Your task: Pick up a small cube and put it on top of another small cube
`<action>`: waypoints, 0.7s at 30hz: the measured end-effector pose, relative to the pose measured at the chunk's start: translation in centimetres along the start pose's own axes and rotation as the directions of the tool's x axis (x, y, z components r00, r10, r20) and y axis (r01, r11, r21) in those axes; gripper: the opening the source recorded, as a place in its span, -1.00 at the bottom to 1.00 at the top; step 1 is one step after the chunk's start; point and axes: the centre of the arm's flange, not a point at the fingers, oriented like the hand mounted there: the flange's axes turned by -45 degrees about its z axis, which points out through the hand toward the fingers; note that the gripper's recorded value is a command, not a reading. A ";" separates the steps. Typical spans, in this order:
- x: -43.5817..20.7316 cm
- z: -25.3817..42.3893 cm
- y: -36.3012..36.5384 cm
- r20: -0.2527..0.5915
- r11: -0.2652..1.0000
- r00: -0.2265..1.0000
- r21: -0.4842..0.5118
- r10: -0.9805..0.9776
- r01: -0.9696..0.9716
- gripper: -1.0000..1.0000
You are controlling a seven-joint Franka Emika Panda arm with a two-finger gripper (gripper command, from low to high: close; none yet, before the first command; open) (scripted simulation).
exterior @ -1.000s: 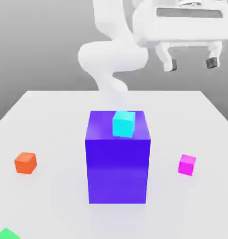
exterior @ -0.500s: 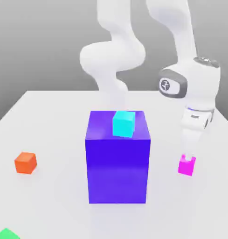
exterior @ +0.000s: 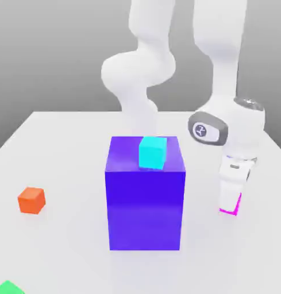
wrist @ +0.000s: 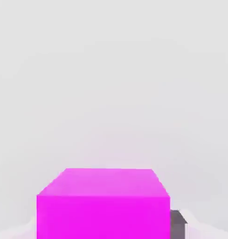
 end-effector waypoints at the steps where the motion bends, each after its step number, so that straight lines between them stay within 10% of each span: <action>1: 0.0 -0.8 0.0 0.000 1.000 1.000 0.000 0.000 0.000 -1.00; 11: 0.2 -5.2 11.8 0.003 0.930 0.930 0.007 0.369 -0.369 -1.00; 21: -7.2 -6.9 31.7 0.007 0.565 0.565 0.012 0.825 -0.825 -1.00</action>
